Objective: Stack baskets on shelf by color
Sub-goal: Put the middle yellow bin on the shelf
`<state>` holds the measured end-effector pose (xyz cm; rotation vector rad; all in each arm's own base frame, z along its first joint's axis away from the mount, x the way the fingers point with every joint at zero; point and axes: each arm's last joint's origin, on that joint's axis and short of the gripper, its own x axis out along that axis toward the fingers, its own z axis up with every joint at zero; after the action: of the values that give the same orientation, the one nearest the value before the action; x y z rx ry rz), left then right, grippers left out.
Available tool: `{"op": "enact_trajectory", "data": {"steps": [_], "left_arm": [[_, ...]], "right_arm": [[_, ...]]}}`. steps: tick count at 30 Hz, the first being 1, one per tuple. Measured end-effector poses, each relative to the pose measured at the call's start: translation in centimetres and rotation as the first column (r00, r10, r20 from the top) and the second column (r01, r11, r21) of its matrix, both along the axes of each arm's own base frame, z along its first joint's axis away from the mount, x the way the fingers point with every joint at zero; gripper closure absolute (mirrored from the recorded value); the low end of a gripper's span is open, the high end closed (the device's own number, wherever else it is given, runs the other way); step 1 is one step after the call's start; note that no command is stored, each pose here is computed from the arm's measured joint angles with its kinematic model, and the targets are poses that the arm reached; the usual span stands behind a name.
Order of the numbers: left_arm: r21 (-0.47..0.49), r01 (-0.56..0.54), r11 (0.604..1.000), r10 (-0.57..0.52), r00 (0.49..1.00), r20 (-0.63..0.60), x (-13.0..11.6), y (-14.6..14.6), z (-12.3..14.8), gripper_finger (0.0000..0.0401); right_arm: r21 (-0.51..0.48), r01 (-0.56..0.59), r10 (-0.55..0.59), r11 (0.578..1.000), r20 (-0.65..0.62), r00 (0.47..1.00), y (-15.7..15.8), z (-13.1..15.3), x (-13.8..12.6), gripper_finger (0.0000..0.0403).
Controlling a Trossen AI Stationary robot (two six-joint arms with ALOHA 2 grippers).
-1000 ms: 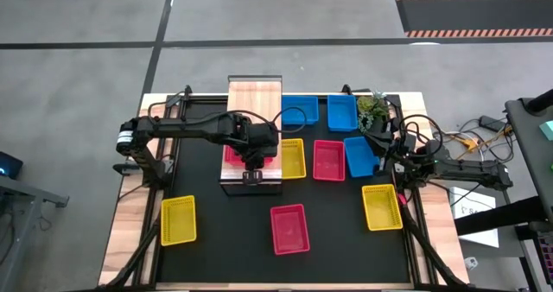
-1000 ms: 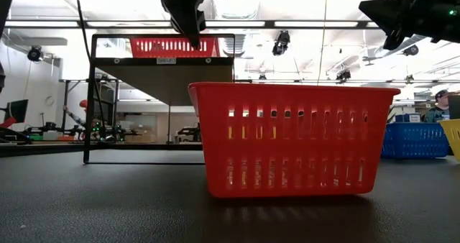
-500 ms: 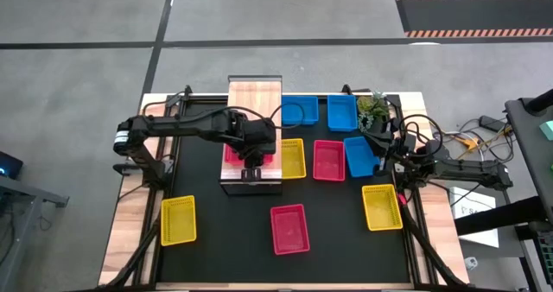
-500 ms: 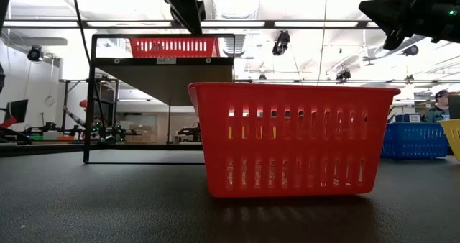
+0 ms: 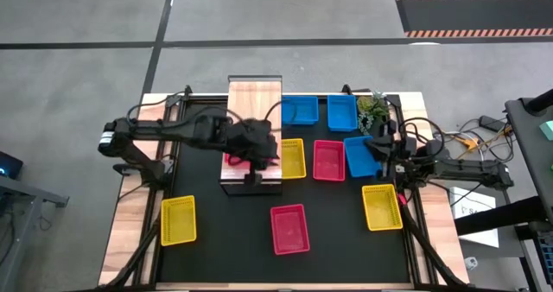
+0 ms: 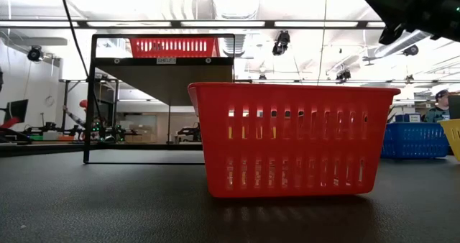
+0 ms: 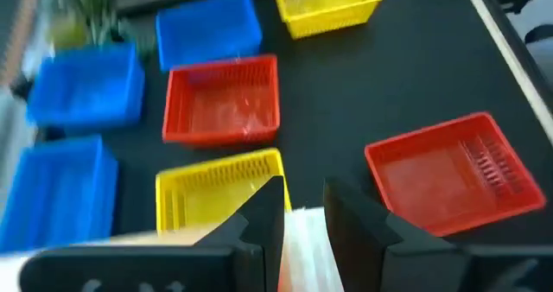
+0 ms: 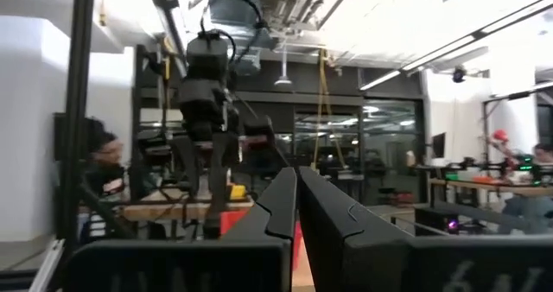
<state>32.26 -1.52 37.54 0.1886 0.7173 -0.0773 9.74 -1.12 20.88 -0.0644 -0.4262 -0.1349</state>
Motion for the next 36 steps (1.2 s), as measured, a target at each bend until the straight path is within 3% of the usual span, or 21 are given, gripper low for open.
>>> {"op": "enact_trajectory", "data": {"steps": [6, 9, 17, 21, 25, 27, 30, 36], "left_arm": [[0.225, -0.007, 0.974, -0.052, 0.966, 0.253, -0.9, -2.7, 0.6, 0.0333], [0.275, -0.016, 0.961, -0.087, 0.929, 0.36, -1.3, -3.2, 0.5, 0.0334], [0.318, -0.084, 0.944, -0.092, 0.862, 0.499, -3.9, -2.7, -1.6, 0.0334], [0.318, -0.185, 0.93, -0.035, 0.816, 0.577, -5.7, -2.1, -2.3, 0.0334], [0.336, -0.285, 0.897, 0.028, 0.798, 0.602, -7.5, -1.6, -3.8, 0.0334], [0.342, -0.299, 0.891, 0.024, 0.783, 0.622, -8.3, -1.4, -4.5, 0.0334], [0.389, -0.315, 0.866, -0.014, 0.761, 0.649, -9.3, -1.2, -4.9, 0.0334], [0.376, -0.37, 0.849, -0.034, 0.674, 0.738, -11.3, -0.9, -3.8, 0.0334]], "right_arm": [[-0.009, 0.023, -0.024, 1.0, -0.012, 1.0, -0.1, 0.0, 0.8, 0.0394], [-0.006, 0.056, -0.056, 0.998, -0.02, 0.998, -0.3, 0.0, 1.5, 0.0394], [0.033, 0.082, -0.065, 0.996, -0.354, 0.933, -0.9, 0.6, 6.4, 0.0394], [-0.005, 0.169, -0.143, 0.986, -0.551, 0.822, -1.4, 1.6, 8.7, 0.0394], [-0.108, 0.128, -0.165, 0.986, -0.763, 0.625, -1.7, 2.0, 10.7, 0.0394], [-0.149, 0.104, -0.181, 0.983, -0.797, 0.576, -1.8, 3.2, 11.9, 0.0394], [-0.179, 0.059, -0.186, 0.982, -0.872, 0.453, -2.0, 3.6, 13.2, 0.0388], [-0.222, -0.055, -0.192, 0.973, -0.922, 0.337, -2.6, 5.6, 16.9, 0.0336]]}}
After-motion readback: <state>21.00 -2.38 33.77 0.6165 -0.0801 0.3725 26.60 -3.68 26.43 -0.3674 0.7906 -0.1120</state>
